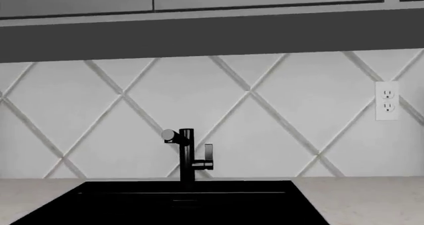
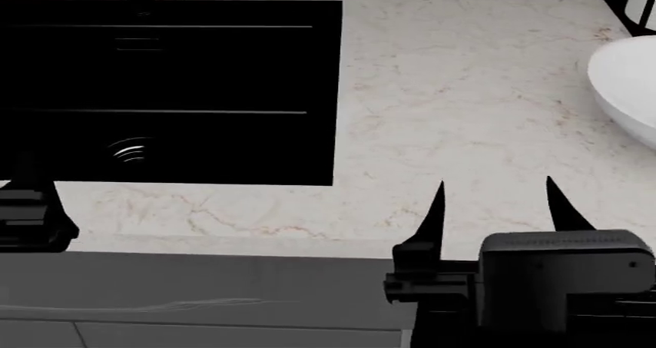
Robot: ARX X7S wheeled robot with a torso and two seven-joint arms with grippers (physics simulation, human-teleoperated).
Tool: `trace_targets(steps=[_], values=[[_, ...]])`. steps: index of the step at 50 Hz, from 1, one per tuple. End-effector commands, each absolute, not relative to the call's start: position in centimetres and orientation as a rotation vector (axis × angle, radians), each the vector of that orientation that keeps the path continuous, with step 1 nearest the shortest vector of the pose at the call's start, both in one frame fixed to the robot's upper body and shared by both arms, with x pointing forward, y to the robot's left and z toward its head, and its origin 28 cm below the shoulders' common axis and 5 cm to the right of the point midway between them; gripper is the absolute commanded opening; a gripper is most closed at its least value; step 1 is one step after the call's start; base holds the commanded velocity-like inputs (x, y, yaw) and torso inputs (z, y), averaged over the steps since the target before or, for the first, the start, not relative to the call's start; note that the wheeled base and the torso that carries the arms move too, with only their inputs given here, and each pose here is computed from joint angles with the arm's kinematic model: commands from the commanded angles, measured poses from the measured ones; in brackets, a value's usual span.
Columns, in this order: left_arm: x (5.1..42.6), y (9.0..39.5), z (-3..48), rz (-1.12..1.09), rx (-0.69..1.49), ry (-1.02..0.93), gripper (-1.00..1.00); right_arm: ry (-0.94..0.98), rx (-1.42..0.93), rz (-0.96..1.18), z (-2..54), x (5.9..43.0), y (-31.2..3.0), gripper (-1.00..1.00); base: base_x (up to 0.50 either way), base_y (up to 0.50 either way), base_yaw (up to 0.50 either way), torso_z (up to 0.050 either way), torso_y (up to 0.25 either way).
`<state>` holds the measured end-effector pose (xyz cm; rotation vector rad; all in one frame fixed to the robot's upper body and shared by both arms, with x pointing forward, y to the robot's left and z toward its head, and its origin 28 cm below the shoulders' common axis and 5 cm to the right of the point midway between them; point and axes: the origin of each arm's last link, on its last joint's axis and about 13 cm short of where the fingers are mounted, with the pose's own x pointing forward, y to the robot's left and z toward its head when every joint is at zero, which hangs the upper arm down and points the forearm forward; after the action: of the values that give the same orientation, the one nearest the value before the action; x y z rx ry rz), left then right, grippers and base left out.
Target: Stack the bowls from largest to smallest.
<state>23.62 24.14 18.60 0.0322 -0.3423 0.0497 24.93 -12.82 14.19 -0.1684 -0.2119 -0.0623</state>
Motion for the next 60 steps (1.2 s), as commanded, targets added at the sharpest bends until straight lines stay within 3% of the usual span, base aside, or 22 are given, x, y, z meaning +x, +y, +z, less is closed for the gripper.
trace_targets(steps=[1,60], values=[[23.6,24.5,19.7,0.024,0.029,-0.327,1.00,-0.258,-0.170,-0.054,16.2,24.9,-13.1,1.00,0.00,0.50,0.00,0.000,0.000],[22.8,24.7,18.7,0.002,0.001,-0.313,1.00,-0.229,-0.184,-0.021,15.2,24.6,-12.4,1.00,0.00,0.50,0.00,0.000,0.000]])
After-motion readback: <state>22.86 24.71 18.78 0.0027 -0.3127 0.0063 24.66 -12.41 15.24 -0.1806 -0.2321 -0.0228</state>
